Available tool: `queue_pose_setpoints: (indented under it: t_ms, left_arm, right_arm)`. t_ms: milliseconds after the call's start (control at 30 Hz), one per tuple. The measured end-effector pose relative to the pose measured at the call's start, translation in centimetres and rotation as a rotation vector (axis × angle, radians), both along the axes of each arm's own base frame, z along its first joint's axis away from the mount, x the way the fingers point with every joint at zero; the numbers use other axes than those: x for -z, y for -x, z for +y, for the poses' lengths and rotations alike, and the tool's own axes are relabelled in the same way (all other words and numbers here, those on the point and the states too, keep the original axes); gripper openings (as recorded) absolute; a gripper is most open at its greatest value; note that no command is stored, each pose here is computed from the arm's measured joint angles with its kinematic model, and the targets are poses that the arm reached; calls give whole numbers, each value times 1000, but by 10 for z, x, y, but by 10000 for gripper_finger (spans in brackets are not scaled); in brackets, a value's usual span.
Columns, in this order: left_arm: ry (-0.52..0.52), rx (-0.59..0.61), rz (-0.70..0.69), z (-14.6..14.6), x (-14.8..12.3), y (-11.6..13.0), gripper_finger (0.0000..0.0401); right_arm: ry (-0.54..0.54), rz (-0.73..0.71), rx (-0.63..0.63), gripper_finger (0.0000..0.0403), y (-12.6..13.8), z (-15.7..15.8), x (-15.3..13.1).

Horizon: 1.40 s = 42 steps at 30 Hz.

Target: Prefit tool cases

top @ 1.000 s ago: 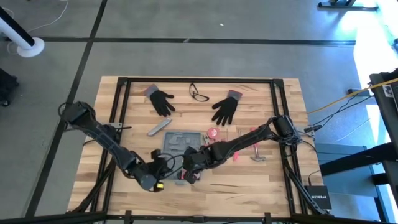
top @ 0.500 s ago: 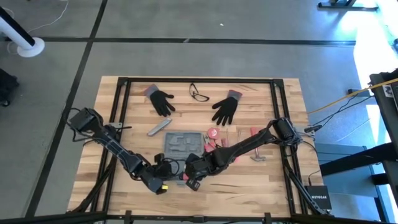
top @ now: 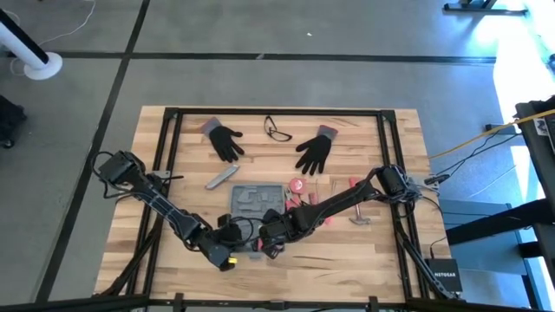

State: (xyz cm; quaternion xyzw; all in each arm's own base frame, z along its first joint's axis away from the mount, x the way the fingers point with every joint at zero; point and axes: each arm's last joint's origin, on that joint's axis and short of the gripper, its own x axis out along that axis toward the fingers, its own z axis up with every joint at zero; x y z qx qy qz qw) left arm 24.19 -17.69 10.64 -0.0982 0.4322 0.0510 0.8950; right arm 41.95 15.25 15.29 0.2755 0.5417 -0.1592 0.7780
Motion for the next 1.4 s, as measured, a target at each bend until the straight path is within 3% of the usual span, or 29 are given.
queue_pose_setpoints:
  t_ms: [467,800,1400]
  left_arm:
    - [10,-15,4,0,1,1,0]
    - [26,-57,-21,0,0,-1,0]
    - [43,-82,-34,-1,0,0,0]
  right_arm:
    - [-97,-34,80,0,0,20,3]
    - [-103,-121,84,0,-9,26,-25]
    - [-64,-26,95,0,-3,39,2]
